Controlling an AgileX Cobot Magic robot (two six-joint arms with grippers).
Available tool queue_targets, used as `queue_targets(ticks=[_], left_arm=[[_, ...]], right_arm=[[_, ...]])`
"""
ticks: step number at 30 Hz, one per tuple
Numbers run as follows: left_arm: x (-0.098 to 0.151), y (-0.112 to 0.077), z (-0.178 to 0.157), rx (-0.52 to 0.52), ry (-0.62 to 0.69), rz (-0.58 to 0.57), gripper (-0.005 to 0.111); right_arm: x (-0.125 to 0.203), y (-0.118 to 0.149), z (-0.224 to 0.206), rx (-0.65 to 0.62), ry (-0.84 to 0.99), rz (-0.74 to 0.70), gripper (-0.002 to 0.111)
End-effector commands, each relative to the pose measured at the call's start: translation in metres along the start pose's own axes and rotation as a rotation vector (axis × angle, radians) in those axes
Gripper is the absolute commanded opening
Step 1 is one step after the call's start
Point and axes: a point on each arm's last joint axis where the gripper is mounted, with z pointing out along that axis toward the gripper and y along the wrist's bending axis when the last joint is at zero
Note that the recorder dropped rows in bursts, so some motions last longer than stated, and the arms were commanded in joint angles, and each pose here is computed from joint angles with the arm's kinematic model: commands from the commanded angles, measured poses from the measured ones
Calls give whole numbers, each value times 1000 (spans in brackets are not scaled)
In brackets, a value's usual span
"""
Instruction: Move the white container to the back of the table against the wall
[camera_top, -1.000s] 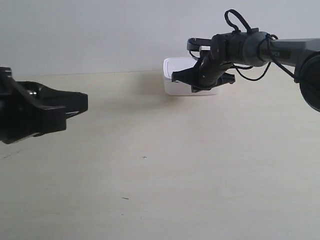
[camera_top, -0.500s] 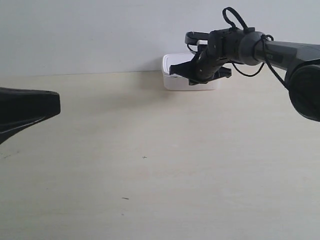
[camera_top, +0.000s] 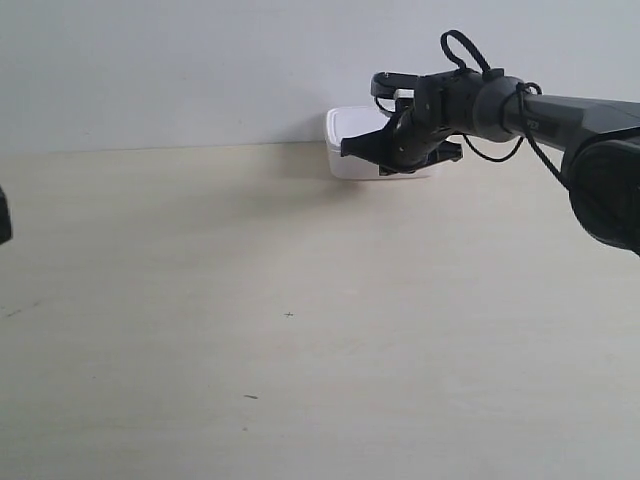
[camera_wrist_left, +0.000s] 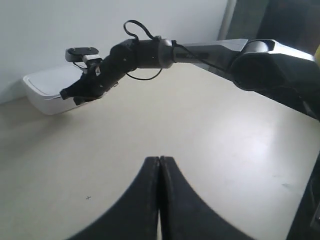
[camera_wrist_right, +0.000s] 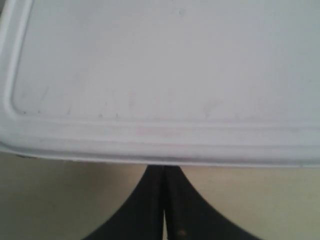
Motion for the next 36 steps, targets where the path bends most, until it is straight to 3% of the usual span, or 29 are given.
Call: queue_targets(ticks=[1,14,20,28,36], left_arm=[[7,2,-21,-73,21,-3,0],[25,9,-63,-245,63,-12,0],[26,9,-68,-258,48,-15,0],[35,12,-71,-293,142,0,0],[49,11,-93,-332,154,-87,0]], right_arm=[[-9,-3,0,-6,-80,-2,0],[-12,-3,0,-7,-115,3,0],[-6,-2,0,9,-58,-4,0],[-3,13,-11,32,1,-64,0],[-3,28,-32,39,24,-71,0]])
